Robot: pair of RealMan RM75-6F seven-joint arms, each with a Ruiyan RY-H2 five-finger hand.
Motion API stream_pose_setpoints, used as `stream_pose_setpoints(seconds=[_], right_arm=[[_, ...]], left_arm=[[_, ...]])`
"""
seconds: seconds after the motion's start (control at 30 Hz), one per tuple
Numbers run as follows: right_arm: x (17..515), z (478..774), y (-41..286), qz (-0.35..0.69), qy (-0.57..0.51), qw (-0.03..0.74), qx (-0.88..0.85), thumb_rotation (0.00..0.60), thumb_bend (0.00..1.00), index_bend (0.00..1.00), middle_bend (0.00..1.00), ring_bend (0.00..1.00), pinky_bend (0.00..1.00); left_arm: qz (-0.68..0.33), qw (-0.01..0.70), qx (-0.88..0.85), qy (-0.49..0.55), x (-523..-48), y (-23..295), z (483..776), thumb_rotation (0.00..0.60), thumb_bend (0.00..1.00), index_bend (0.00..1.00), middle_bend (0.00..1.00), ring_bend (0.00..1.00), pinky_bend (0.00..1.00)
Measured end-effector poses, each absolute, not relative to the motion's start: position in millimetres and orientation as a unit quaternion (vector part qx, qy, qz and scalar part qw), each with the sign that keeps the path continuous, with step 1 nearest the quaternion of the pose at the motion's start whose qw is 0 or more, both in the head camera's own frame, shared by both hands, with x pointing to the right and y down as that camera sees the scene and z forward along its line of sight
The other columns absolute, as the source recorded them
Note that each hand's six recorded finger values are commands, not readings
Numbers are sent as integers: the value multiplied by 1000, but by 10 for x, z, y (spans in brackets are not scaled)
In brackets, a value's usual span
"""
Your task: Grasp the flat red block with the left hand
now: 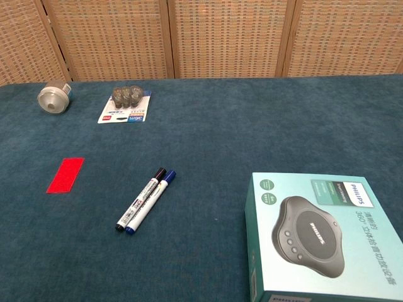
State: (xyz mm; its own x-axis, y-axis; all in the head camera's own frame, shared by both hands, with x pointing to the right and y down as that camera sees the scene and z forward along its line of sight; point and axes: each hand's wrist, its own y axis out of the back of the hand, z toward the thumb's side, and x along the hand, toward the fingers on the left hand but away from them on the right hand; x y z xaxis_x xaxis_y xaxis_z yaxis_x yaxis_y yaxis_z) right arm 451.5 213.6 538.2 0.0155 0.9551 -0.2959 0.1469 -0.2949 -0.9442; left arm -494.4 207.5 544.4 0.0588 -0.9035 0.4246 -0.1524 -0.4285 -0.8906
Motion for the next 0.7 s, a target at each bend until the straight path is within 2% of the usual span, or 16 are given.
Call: stream_pose_setpoints(seconds=[0.47, 0.7], right_arm=[[4530, 5376, 2134, 534, -460, 378, -601, 600, 25, 38, 0, 0, 0], [4553, 5355, 2133, 531, -465, 374, -602, 600, 24, 38, 0, 0, 0]], left_arm=[[-554, 337, -646, 403, -4928, 2065, 5513, 600, 0, 0, 0, 0, 0], [-560, 323, -660, 382, -4847, 2045, 5680, 600, 0, 0, 0, 0, 0]])
